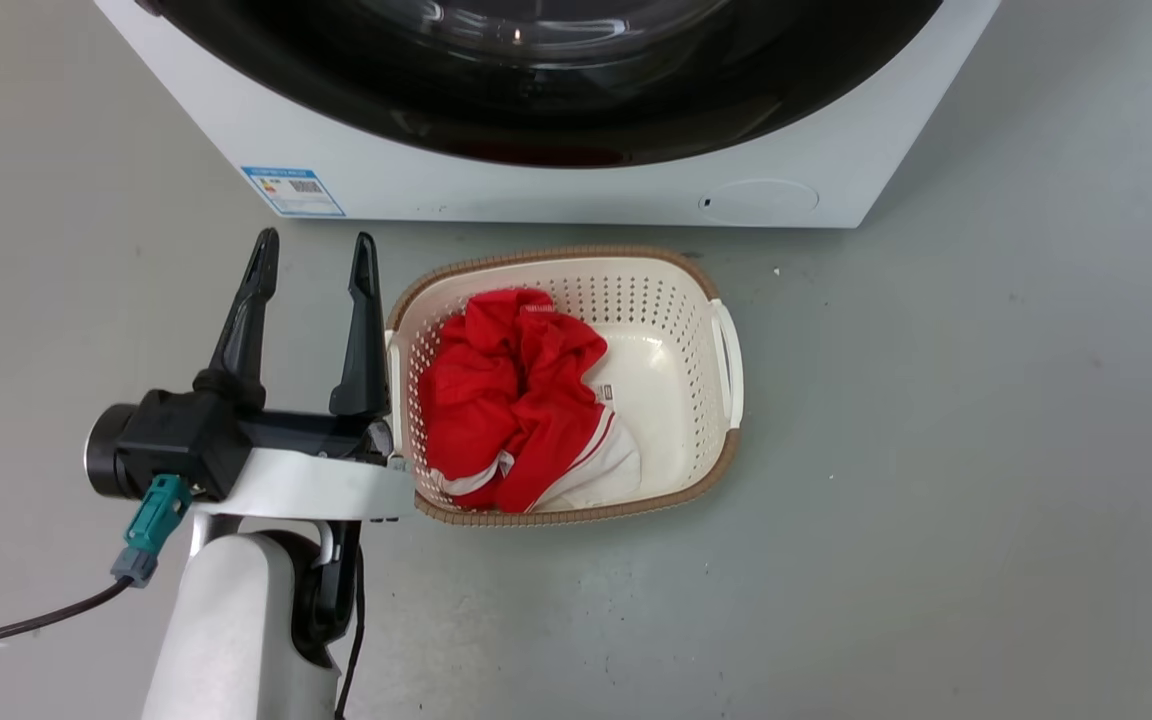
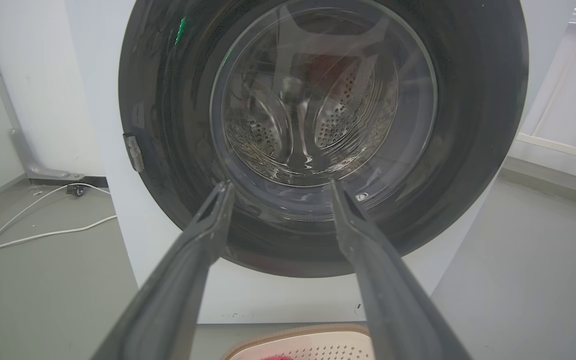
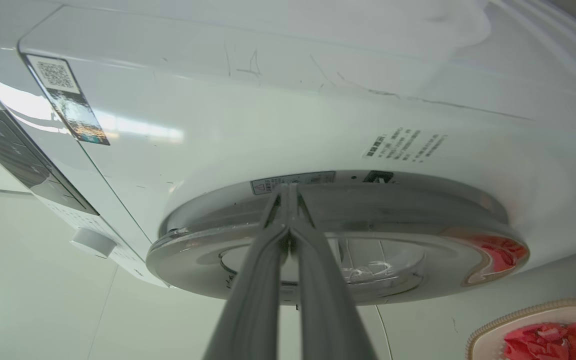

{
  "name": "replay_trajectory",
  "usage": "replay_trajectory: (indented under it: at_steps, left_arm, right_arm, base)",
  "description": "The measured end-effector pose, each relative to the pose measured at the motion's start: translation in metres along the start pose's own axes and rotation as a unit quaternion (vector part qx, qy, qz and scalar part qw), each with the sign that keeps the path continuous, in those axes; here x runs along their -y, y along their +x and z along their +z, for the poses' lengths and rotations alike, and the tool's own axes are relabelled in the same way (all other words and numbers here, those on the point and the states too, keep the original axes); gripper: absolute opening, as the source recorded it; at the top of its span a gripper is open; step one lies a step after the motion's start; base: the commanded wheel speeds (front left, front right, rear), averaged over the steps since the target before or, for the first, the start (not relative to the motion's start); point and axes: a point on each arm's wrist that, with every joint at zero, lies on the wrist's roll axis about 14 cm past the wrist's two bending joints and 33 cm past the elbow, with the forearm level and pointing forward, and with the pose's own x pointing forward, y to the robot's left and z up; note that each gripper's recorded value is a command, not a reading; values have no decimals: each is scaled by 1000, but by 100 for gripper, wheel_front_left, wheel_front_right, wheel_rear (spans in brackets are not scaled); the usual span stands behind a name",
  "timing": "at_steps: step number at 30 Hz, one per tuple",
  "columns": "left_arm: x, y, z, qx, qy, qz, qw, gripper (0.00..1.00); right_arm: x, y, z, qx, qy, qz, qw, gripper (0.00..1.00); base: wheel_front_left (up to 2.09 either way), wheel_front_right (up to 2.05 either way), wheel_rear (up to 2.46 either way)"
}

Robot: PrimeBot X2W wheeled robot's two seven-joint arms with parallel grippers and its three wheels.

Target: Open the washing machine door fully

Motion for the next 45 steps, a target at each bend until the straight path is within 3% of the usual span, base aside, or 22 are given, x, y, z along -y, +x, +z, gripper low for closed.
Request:
replay_trajectory:
  at_steps: [12,22,35,45]
  left_arm:
    - [-3,10,-19,-14,1,2,1000,100]
    - [-6,15,-30,-22,0,5,1000,100]
    - [-3,18,-33,-23,-3,0,1000,100]
    - [3,19,-21,-11,-6,-7,1000,100]
  right_arm:
    - [3,54,-45,-81,-51,-26,995,0]
    - [14,70,-53,-99,-67,-46,992,0]
    - [11,69,-66,-158,-66,-47,984,0]
    - [6,46,-88,-217,-65,-40,973,0]
  base:
    - [0,0,0]
    - [0,0,0]
    - [0,0,0]
    - [0,0,0]
